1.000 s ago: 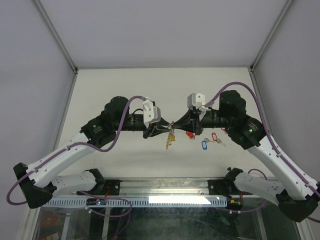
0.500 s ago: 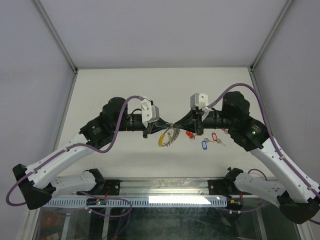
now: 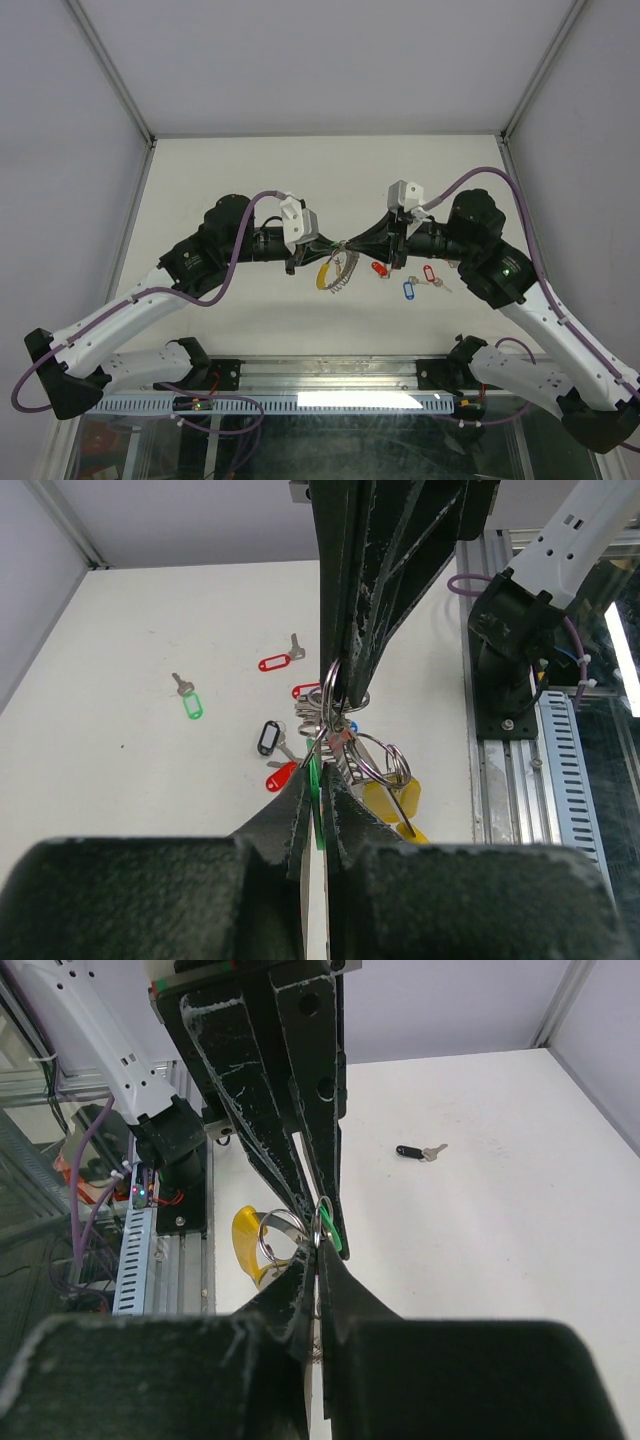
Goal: Put the keys on the keyring
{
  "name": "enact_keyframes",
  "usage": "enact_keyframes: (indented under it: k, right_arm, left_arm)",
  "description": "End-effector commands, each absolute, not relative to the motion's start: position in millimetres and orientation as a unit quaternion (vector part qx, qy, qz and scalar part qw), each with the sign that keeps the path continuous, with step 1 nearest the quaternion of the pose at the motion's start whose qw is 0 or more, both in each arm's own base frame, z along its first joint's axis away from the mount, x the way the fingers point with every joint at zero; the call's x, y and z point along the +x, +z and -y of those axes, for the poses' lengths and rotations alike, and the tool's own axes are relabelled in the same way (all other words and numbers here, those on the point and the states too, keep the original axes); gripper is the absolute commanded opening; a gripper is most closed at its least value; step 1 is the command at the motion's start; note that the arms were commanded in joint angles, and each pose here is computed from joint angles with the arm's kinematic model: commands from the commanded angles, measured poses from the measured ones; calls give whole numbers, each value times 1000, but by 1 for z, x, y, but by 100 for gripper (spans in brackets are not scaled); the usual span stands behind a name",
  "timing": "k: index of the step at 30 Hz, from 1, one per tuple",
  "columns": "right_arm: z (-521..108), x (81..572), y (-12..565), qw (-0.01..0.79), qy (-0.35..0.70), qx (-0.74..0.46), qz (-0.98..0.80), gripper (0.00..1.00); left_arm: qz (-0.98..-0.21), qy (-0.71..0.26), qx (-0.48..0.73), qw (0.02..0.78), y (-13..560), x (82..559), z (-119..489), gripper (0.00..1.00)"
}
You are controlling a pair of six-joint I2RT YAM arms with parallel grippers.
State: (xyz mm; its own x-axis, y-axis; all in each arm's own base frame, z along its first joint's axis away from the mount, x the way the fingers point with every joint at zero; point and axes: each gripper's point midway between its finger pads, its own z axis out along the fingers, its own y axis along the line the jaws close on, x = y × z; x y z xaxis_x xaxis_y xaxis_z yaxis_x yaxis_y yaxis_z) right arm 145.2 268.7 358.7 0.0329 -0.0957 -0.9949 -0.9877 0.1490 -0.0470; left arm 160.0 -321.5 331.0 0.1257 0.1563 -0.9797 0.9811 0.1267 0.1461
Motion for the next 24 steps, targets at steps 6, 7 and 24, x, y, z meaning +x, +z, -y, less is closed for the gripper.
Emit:
enact_keyframes:
  k: [6,7,24]
  right_arm:
    - [-267,153,410,603,455,-415,-507,0]
    - [-267,152,411,604,461,-409,-506,0]
    - [-266,155,405,610,459,-398,-509,0]
  left_arm:
    - [-521,-389,528,547,345,164,324,1]
    - [-521,-389,527,547,345,164,324,1]
    - [-544,-349,483,590,361,182,310,34]
